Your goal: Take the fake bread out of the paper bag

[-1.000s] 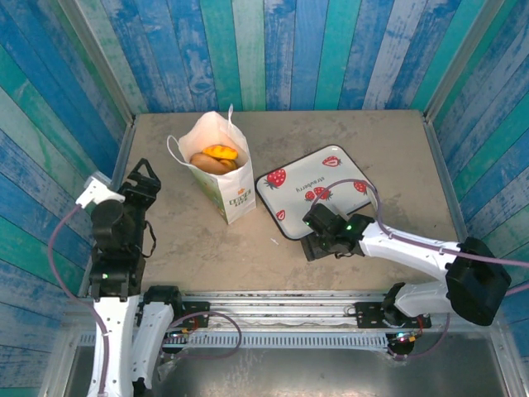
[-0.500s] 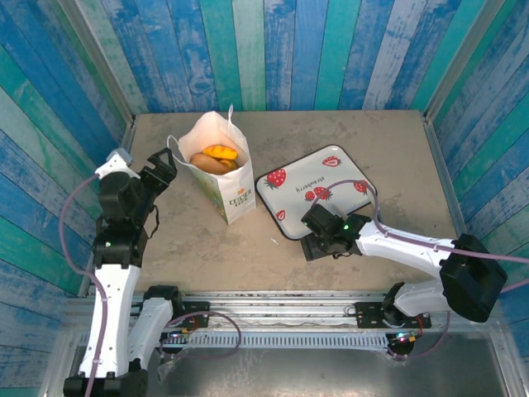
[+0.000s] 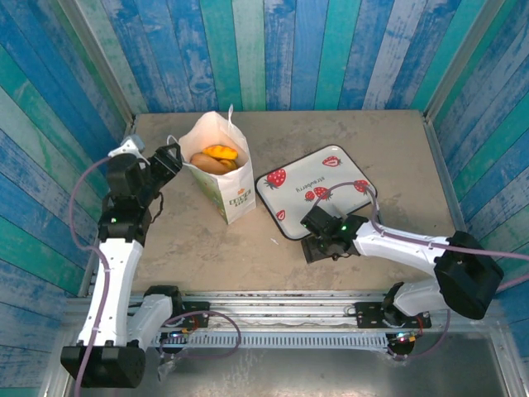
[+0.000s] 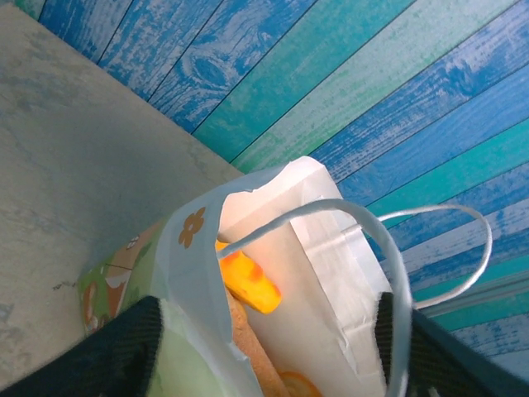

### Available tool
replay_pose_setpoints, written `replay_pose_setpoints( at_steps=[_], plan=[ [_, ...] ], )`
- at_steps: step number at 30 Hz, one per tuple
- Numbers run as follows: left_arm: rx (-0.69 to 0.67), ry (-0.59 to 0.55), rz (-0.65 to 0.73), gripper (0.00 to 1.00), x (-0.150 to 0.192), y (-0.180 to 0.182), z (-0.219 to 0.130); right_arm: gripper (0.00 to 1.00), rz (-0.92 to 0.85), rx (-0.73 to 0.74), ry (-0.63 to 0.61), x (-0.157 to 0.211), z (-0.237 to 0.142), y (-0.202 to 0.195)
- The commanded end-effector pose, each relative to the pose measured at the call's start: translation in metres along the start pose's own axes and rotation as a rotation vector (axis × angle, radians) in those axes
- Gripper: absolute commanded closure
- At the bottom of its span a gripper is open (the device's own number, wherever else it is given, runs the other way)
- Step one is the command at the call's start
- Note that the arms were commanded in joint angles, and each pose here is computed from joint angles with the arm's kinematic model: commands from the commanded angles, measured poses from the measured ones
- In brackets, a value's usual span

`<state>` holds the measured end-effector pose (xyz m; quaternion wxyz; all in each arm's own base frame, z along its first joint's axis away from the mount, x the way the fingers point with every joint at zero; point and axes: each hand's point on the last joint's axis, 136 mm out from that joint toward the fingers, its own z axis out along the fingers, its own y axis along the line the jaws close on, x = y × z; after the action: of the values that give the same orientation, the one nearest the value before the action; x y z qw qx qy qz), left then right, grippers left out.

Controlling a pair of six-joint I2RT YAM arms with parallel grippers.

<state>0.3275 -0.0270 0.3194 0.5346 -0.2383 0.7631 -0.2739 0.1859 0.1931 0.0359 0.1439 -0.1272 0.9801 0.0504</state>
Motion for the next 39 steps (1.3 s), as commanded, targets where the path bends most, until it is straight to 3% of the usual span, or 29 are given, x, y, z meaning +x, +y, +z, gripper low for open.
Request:
replay_pose_setpoints(
  at_steps=[1, 17, 24, 27, 29, 34, 39],
  plan=[
    [0.019, -0.009, 0.033, 0.43, -0.006, -0.006, 0.006, 0.18, -0.001, 0.020, 0.012, 0.000, 0.005, 0.000],
    [-0.024, 0.045, 0.149, 0.89, -0.024, -0.012, 0.051, 0.20, 0.061, 0.079, -0.048, -0.034, 0.024, -0.003],
    [0.004, 0.103, 0.177, 0.90, -0.024, -0.021, 0.072, 0.21, 0.097, 0.033, -0.069, -0.052, 0.030, -0.002],
    [-0.007, 0.108, 0.170, 0.76, -0.024, -0.019, 0.073, 0.21, 0.098, 0.024, -0.067, -0.055, 0.033, -0.001],
    [-0.014, 0.106, 0.162, 0.58, -0.024, -0.018, 0.069, 0.21, 0.097, 0.022, -0.065, -0.057, 0.035, -0.001],
    [-0.054, 0.075, 0.144, 0.25, -0.029, -0.017, 0.048, 0.21, 0.088, 0.000, -0.061, -0.059, 0.035, 0.004],
    [-0.111, 0.052, 0.115, 0.02, -0.034, -0.012, 0.027, 0.18, 0.077, -0.026, -0.065, -0.058, 0.030, 0.007]
  ],
)
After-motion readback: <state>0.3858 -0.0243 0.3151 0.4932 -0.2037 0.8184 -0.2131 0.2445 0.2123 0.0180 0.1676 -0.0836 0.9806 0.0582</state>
